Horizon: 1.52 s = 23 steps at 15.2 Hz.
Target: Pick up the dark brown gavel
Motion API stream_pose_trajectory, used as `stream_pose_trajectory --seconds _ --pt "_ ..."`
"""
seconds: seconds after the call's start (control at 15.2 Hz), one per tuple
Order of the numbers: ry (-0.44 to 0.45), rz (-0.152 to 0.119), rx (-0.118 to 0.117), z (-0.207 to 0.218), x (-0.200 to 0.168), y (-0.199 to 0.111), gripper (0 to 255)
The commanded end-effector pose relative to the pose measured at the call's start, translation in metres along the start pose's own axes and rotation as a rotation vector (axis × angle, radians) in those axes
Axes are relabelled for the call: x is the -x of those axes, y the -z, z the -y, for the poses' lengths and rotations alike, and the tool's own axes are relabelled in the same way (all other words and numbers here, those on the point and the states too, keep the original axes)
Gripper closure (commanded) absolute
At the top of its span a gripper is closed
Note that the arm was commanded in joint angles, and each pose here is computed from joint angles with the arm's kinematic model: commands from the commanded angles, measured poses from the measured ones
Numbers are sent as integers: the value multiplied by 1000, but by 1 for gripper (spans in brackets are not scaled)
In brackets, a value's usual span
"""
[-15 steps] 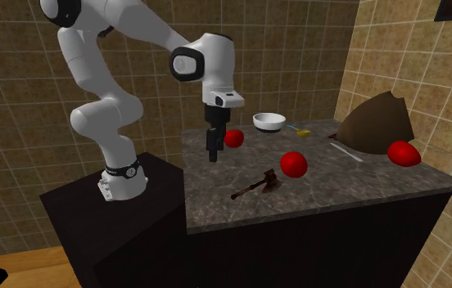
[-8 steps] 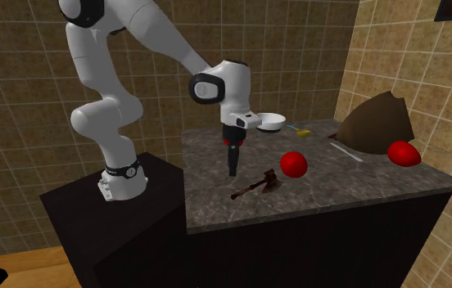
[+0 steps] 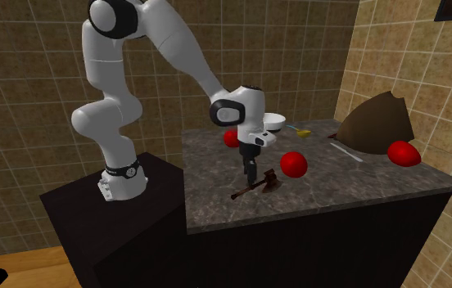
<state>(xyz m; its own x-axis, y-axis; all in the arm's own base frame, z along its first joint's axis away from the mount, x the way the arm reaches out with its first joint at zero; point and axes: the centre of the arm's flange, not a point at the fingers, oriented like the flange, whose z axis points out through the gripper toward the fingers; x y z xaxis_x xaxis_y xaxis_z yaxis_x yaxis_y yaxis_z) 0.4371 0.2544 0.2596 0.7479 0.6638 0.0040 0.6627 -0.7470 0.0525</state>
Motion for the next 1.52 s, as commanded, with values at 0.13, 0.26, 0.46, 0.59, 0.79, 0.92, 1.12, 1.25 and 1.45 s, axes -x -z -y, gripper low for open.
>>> stream_pose_trajectory --seconds 0.13,0.26,0.46,0.59,0.79,0.92,1.12,1.25,1.45 --pt "62 -10 -8 22 -23 -33 0" --pt "62 -10 -8 22 -23 -44 0" --pt "62 -10 -8 23 -23 -59 0" --pt "62 -10 -8 23 -23 -70 0" --pt "62 -10 -8 23 -22 -73 255" --pt "62 -10 -8 24 -22 -74 255" --pt "62 -10 -8 24 -22 -74 255" --pt "62 -10 -8 24 -22 -74 255" --pt "62 -10 -8 23 -23 -68 255"
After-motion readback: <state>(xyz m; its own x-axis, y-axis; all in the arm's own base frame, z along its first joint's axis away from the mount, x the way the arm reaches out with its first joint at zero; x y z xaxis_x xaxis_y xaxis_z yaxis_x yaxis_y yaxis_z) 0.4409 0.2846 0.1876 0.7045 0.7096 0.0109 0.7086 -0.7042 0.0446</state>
